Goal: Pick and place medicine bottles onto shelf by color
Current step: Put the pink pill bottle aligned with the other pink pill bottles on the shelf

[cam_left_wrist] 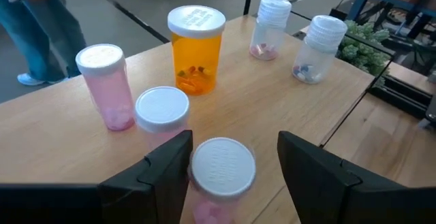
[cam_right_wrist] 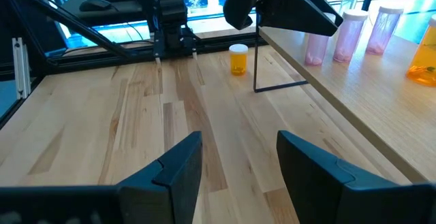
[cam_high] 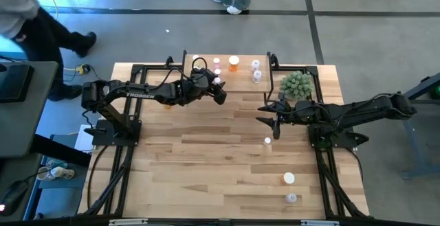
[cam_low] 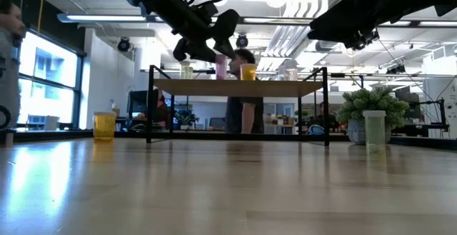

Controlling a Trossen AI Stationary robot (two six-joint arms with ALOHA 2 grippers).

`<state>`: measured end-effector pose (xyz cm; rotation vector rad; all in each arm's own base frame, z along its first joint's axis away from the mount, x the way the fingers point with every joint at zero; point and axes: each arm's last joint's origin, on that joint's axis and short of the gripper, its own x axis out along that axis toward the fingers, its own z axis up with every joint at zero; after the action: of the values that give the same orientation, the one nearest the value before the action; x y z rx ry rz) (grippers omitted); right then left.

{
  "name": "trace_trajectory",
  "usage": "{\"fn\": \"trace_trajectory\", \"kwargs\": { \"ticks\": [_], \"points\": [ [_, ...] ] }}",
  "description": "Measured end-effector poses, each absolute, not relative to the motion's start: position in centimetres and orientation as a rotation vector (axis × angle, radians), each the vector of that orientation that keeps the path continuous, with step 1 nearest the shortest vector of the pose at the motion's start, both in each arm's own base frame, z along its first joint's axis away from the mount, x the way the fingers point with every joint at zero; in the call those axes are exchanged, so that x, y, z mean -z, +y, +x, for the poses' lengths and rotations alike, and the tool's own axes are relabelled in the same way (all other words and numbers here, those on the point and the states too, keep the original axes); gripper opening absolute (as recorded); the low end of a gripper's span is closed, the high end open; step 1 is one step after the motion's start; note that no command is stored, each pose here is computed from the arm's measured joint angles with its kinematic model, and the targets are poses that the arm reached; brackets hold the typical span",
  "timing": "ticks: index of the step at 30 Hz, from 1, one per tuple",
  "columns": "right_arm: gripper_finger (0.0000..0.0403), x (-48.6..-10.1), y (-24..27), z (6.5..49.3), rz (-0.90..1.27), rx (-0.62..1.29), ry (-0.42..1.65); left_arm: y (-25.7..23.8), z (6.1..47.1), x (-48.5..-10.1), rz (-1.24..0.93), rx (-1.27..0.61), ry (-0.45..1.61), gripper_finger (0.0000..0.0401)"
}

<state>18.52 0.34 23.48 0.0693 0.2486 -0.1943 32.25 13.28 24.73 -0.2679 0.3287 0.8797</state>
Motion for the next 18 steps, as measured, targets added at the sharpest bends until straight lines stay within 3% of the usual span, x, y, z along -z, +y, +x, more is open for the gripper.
{"fn": "trace_trajectory", "kwargs": {
  "ticks": [18],
  "points": [
    [0.0181, -23.48, 0.34, 18.52, 0.07, 0.194, 0.249, 13.37, 32.5, -25.63, -0.252, -0.877, 0.338, 0.0207]
  ]
}}
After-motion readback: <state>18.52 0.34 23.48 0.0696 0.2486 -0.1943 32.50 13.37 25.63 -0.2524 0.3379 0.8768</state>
